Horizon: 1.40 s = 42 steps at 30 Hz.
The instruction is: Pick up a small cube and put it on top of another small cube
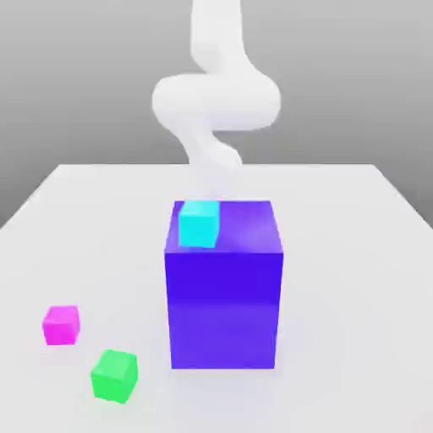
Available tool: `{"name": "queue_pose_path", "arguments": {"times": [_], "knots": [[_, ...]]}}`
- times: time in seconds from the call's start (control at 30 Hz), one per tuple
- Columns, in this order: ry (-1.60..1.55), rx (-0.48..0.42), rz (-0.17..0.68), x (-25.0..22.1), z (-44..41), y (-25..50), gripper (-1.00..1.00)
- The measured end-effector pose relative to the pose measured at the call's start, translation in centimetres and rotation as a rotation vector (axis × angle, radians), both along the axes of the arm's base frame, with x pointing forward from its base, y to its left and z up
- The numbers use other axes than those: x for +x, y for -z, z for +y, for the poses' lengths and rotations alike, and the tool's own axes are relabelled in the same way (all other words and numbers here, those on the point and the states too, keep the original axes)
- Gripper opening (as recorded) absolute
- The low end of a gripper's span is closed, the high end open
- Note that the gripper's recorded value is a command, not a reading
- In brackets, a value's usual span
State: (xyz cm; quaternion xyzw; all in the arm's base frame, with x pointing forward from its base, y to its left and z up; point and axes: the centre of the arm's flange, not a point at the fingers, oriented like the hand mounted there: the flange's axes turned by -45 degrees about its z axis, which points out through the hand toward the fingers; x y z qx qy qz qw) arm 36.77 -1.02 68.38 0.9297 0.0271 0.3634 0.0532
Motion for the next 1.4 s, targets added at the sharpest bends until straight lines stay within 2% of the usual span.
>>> {"name": "queue_pose_path", "arguments": {"times": [0.2,0.43,0.63,0.87,1.0,1.13,1.27,1.4], "knots": [[-0.081,-0.269,0.178,4.3,-3.8,7.2,0.0],[-0.237,-0.474,0.419,6.9,-9.8,16.2,0.0],[-0.424,-0.562,0.617,6.7,-15.3,24.0,0.0],[-0.695,-0.578,0.784,4.3,-20.6,32.7,0.0],[-0.864,-0.559,0.832,2.2,-23.0,37.2,0.0],[-1.03,-0.529,0.841,-0.5,-24.9,41.3,0.0],[-1.202,-0.507,0.806,-2.9,-25.8,44.7,0.0],[-1.368,-0.502,0.731,-5.0,-25.9,47.5,0.0]]}}
